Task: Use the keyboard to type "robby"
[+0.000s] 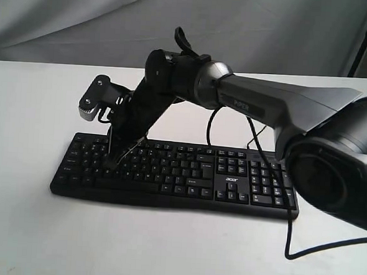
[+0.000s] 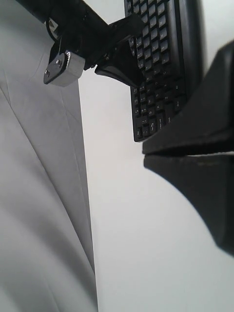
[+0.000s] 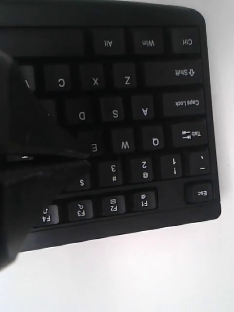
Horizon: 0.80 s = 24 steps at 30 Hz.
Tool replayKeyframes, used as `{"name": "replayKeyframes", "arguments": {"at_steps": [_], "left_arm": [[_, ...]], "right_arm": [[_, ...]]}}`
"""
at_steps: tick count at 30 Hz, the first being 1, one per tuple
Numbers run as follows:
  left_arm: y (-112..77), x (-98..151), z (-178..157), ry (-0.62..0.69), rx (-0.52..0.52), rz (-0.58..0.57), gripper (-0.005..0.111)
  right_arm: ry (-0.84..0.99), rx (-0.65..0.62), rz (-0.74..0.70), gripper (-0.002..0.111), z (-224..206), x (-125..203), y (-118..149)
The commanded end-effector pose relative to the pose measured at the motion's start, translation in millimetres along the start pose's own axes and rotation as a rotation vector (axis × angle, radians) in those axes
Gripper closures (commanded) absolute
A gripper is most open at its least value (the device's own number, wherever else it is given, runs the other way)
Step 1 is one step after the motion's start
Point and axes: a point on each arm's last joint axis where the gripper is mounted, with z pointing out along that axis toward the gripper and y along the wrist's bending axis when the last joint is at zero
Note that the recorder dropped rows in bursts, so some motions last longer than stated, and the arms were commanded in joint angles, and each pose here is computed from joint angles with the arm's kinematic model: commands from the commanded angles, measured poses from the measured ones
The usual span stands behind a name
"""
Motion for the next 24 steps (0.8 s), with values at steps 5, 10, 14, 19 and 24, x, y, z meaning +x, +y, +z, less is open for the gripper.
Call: {"name": "replayKeyframes", "arguments": {"at_steps": [5, 10, 14, 19, 24], "left_arm": [[-0.3, 0.8, 0.1, -0.005, 0.005, 0.003, 0.107], [-0.3, 0.8, 0.1, -0.005, 0.005, 0.003, 0.107], [-0.3, 0.8, 0.1, -0.005, 0.005, 0.003, 0.107], [-0.3, 0.8, 0.1, -0.005, 0.005, 0.003, 0.107], [-0.3, 0.8, 0.1, -0.005, 0.005, 0.003, 0.107]], "right_arm": [[-0.007, 0.012, 0.002, 0.108, -5.0, -0.4, -3.8], [-0.006, 0.008, 0.002, 0.108, -5.0, -0.3, -3.4], [-0.006, 0.008, -0.006, 0.108, -5.0, -0.3, -3.4], [0.007, -0.002, -0.003, 0.108, 2.0, 3.8, -3.0], [0.003, -0.006, -0.007, 0.108, 3.1, 3.2, -2.0]]}}
